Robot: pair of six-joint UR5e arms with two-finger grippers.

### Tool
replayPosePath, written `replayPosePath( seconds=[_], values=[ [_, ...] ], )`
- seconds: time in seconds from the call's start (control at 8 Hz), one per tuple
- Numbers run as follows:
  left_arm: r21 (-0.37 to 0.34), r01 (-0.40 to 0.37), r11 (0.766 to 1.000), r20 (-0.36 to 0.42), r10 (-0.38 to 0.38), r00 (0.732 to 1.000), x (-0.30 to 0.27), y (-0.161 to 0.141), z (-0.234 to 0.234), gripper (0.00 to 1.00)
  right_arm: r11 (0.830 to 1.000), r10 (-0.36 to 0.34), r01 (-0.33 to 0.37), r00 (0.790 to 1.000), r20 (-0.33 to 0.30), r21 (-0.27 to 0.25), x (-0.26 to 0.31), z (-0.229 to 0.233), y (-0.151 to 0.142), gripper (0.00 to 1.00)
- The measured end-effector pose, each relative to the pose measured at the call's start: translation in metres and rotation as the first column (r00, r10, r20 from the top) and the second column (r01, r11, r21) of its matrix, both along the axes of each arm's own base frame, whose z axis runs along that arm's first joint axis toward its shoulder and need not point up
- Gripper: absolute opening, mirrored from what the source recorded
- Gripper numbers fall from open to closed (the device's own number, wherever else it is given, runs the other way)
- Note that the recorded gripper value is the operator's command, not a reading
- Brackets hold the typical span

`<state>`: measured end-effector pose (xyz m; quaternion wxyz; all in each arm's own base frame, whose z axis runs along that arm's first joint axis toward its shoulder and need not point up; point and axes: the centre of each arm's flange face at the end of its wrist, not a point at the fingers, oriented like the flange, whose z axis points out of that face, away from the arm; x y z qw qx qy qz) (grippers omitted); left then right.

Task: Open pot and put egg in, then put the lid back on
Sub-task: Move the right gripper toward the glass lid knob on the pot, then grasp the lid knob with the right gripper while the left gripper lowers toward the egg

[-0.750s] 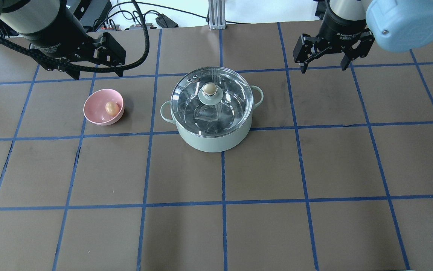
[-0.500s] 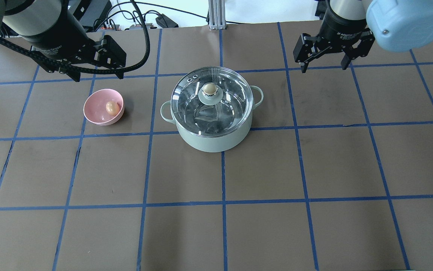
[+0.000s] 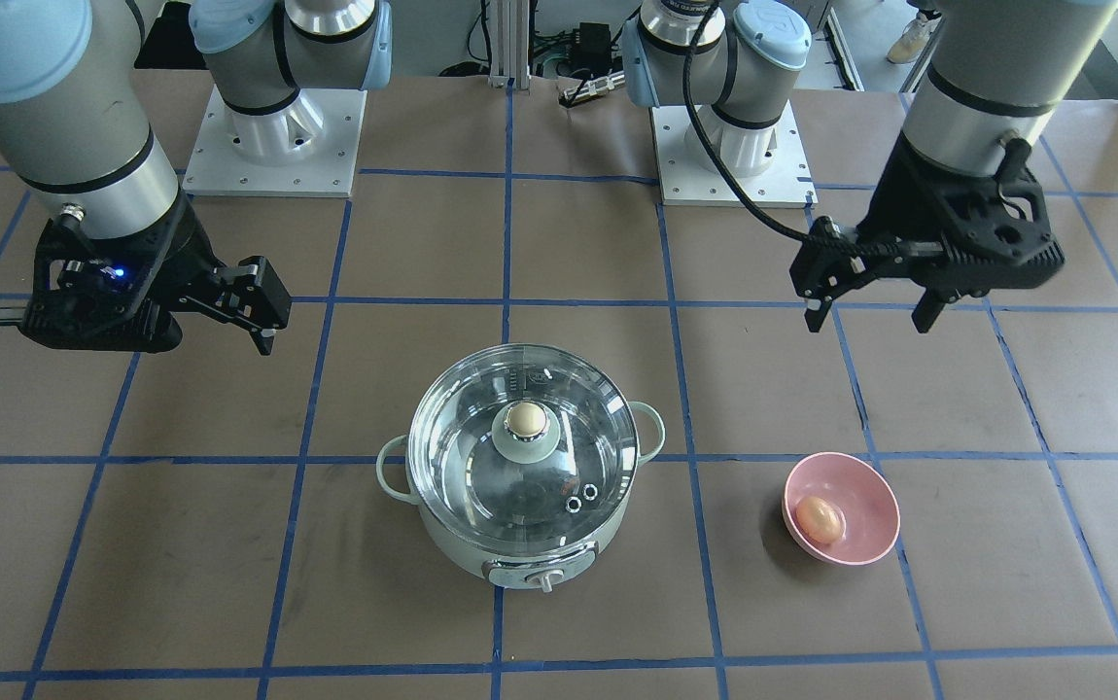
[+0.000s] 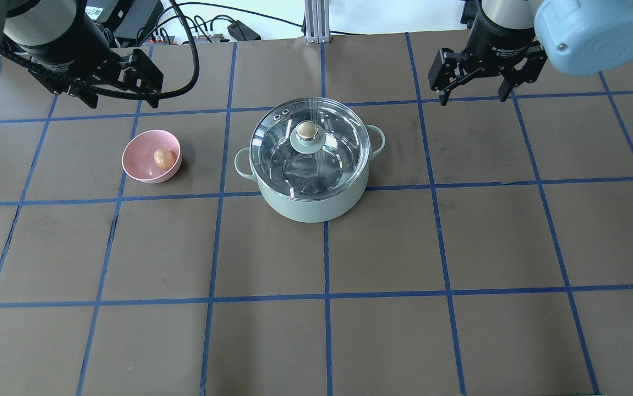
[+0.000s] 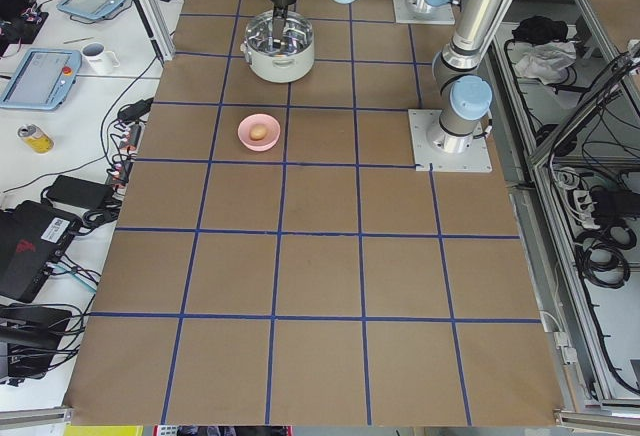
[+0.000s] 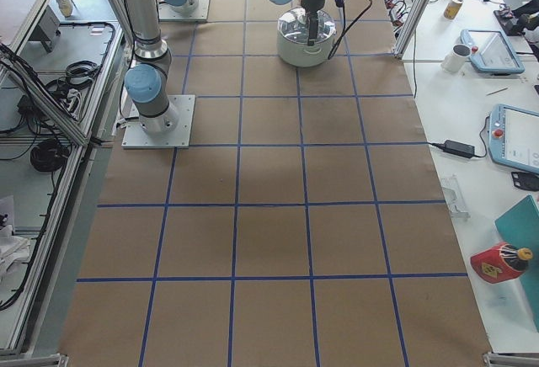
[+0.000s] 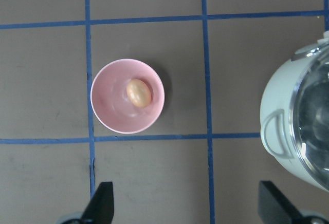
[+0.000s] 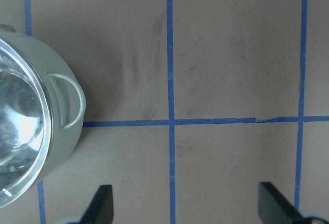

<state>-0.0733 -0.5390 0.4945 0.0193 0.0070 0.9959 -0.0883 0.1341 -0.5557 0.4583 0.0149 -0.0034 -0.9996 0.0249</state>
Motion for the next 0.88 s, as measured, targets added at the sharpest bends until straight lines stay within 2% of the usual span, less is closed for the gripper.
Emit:
replayPosePath(
  seconds=[0.25,0.38,0.62,0.88],
  values=[
    [0.013,0.003,1.000,0.011,-0.003,1.000,0.040,-0.042,-0.047,1.00,0.998,-0.058,0.058,0.998,0.020,-0.034,0.031,-0.007,-0.009,1.00],
    [0.032,0.022,0.999,0.013,-0.023,1.000,0.063,-0.060,-0.075,1.00,0.996,-0.058,0.060,0.998,0.028,-0.062,0.065,-0.013,-0.012,1.00],
    [0.050,0.061,0.997,0.020,-0.063,0.998,0.093,-0.082,-0.123,1.00,0.992,-0.086,0.090,0.995,0.050,-0.088,0.134,-0.031,-0.019,1.00],
    [0.042,0.077,0.996,0.029,-0.078,0.997,0.102,-0.098,-0.169,1.00,0.986,-0.136,0.143,0.988,0.074,-0.091,0.182,-0.052,-0.024,1.00]
  ],
)
